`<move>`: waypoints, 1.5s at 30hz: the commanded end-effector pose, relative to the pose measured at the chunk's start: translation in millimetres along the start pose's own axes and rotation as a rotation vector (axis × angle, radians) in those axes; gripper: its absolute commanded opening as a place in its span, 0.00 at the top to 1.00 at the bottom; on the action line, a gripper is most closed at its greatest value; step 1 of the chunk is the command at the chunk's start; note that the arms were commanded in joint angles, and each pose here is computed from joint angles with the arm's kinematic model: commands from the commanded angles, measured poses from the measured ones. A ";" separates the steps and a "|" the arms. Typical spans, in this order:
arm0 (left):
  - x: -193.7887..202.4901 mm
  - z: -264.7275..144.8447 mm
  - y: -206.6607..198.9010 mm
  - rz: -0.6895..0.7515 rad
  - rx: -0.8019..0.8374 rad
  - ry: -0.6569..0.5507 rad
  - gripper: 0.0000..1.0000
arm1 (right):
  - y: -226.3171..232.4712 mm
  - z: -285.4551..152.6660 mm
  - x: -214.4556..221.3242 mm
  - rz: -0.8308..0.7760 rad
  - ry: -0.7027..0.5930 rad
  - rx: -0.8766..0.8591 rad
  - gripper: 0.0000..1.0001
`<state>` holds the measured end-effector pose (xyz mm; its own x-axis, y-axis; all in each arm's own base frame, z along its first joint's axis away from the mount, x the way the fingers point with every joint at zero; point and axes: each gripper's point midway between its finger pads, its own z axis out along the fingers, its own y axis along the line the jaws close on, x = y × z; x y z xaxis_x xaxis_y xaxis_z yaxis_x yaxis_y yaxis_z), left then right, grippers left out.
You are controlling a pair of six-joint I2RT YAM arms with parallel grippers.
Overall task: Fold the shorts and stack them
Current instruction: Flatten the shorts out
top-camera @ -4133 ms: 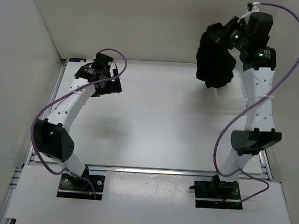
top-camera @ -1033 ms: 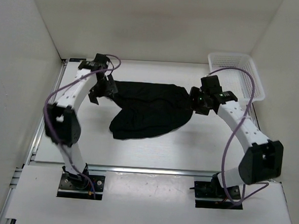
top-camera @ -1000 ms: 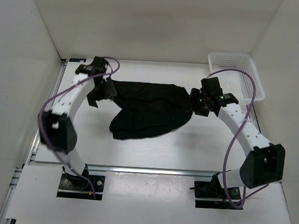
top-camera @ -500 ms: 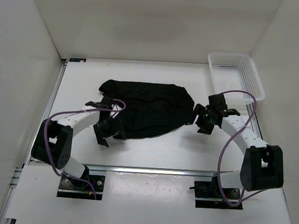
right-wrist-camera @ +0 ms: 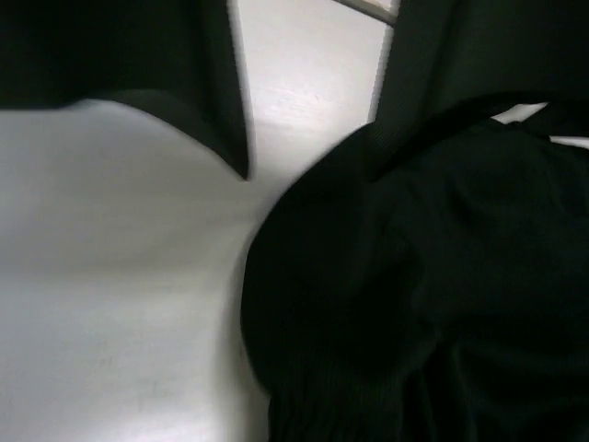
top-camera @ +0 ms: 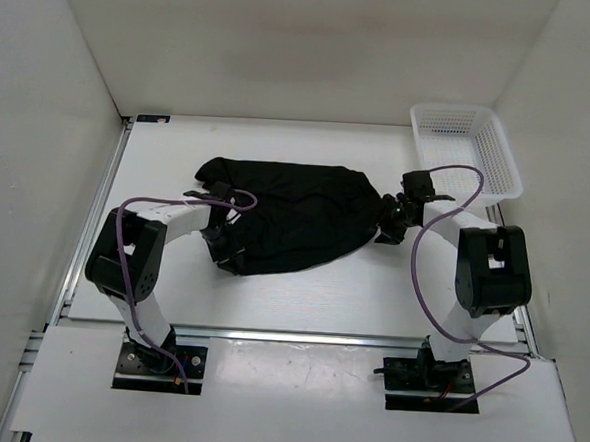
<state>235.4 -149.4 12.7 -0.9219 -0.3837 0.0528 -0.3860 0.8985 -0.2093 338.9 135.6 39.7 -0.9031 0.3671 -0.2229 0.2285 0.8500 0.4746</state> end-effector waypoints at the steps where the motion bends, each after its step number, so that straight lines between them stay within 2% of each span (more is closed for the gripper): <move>1: -24.1 1.1 -10.7 0.025 0.017 -0.083 0.84 | 12.4 10.6 -24.7 -0.022 -0.033 -0.040 0.56; 2: -23.0 0.8 -11.9 0.026 0.024 -0.077 0.90 | 11.3 12.3 -27.8 -0.021 -0.040 -0.029 0.63; 3: -24.6 -3.6 -16.8 0.029 0.043 -0.084 0.90 | 9.9 17.8 -27.6 -0.027 -0.039 -0.009 0.69; 4: -25.9 -9.2 -19.5 0.030 0.048 -0.089 0.90 | 17.4 18.8 -31.6 -0.040 -0.045 -0.019 0.81; 6: -39.3 -27.5 -23.1 0.027 0.048 -0.153 0.90 | 21.1 23.6 -33.4 -0.055 -0.031 -0.015 0.96; 7: -41.4 -35.8 -18.6 0.015 0.027 -0.161 0.90 | 31.7 22.2 -41.2 -0.069 -0.044 -0.028 1.00; 12: -84.9 -102.0 -17.7 -0.002 0.001 -0.318 0.90 | 66.2 2.7 -79.5 -0.088 -0.127 -0.083 1.00; 13: -107.5 -134.7 -27.3 -0.024 0.037 -0.395 0.90 | 73.3 -4.7 -83.1 -0.089 -0.123 -0.092 1.00; 14: -117.0 -153.8 -28.7 -0.014 0.043 -0.433 0.90 | 99.0 -27.7 -107.1 -0.105 -0.190 -0.138 1.00; 16: -131.1 -185.8 -25.5 -0.037 0.042 -0.457 0.90 | 126.1 -60.1 -127.9 -0.120 -0.261 -0.187 1.00; 17: -146.9 -234.0 -38.8 -0.029 0.100 -0.565 0.90 | 148.7 -92.8 -145.5 -0.144 -0.335 -0.227 1.00; 19: -155.7 -273.0 -37.7 -0.045 0.126 -0.628 0.90 | 170.1 -127.1 -157.2 -0.160 -0.401 -0.274 1.00; 20: -158.4 -307.6 -49.5 -0.023 0.186 -0.703 0.90 | 183.9 -149.0 -157.0 -0.183 -0.439 -0.308 1.00; 24: -147.2 -329.5 -56.2 -0.003 0.265 -0.723 0.90 | 202.4 -179.9 -138.5 -0.236 -0.469 -0.354 1.00; 25: -144.2 -325.7 -55.7 0.000 0.270 -0.712 0.90 | 195.3 -165.2 -125.2 -0.233 -0.421 -0.342 0.98; 26: -135.7 -313.1 -54.5 0.009 0.265 -0.679 0.90 | 195.0 -155.3 -111.2 -0.241 -0.386 -0.337 0.91; 27: -134.3 -307.2 -52.3 0.007 0.259 -0.670 0.90 | 196.9 -148.5 -97.9 -0.255 -0.353 -0.353 0.72; 29: -131.1 -293.6 -48.9 0.006 0.247 -0.637 0.90 | 189.2 -112.3 -53.3 -0.267 -0.231 -0.326 0.52; 31: -127.8 -286.7 -41.5 -0.003 0.224 -0.635 0.90 | 185.8 -87.8 -23.7 -0.283 -0.168 -0.309 0.42; 33: -128.3 -283.1 -38.4 0.001 0.207 -0.633 0.90 | 177.7 -57.2 21.2 -0.325 -0.077 -0.259 0.42; 34: -128.6 -282.6 -34.1 0.000 0.197 -0.629 0.90 | 180.7 -45.0 45.3 -0.365 -0.039 -0.238 0.33; 36: -130.0 -282.4 -28.4 -0.014 0.182 -0.630 0.90 | 171.2 -27.5 58.8 -0.404 -0.037 -0.155 0.23; 40: -131.6 -288.7 -25.9 -0.014 0.182 -0.643 0.90 | 150.5 12.8 86.3 -0.383 0.074 -0.079 0.19; 45: -131.1 -288.5 -21.7 -0.023 0.178 -0.643 0.90 | 157.1 34.7 106.0 -0.259 0.156 -0.152 0.22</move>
<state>361.7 -62.1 270.0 -0.7216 -0.5071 -0.4713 -0.3663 0.8573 -0.3617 282.1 306.1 59.7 -0.9693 -0.0058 -0.2458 -0.1223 0.8787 0.4615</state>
